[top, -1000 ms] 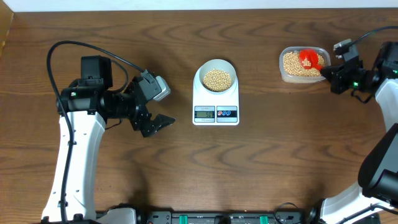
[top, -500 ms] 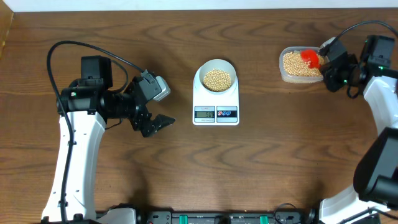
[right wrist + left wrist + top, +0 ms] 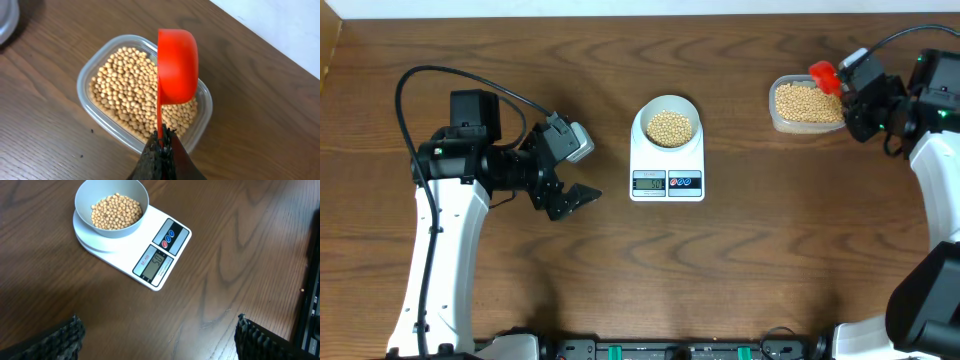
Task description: Scoop item into bowl and weigh 50g on scale
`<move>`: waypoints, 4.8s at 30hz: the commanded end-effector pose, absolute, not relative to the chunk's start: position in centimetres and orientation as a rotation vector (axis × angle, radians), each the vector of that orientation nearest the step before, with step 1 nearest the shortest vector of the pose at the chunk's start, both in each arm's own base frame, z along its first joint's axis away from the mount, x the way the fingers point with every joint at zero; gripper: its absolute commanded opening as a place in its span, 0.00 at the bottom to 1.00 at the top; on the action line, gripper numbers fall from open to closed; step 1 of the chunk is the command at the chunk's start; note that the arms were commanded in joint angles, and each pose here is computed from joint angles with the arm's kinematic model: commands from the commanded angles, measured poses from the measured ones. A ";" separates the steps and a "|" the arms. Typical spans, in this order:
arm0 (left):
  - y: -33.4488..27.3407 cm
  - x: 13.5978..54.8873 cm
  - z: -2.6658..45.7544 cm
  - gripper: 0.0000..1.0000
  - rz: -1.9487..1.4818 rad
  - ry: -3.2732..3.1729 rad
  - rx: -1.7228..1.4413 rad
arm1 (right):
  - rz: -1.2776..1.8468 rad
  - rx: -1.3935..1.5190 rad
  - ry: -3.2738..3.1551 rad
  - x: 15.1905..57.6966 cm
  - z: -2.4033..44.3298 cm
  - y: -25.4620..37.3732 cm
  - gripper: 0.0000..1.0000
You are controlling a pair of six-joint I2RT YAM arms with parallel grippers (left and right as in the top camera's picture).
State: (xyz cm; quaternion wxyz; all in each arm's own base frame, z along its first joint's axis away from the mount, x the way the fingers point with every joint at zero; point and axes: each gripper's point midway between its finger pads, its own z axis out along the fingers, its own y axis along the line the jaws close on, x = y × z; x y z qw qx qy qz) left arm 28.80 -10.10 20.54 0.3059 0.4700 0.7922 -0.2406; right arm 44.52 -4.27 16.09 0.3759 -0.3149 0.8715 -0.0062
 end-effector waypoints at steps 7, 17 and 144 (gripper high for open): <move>-10.1 29.0 21.2 0.98 -0.634 2.074 1.244 | -0.081 -0.681 2.121 42.9 22.7 -6.2 0.01; -10.1 29.0 21.2 0.98 -0.634 2.074 1.244 | 0.428 -0.169 2.073 40.8 26.3 -7.4 0.01; -10.1 29.0 21.2 0.98 -0.634 2.074 1.244 | 0.980 0.199 2.042 33.3 17.7 1.4 0.99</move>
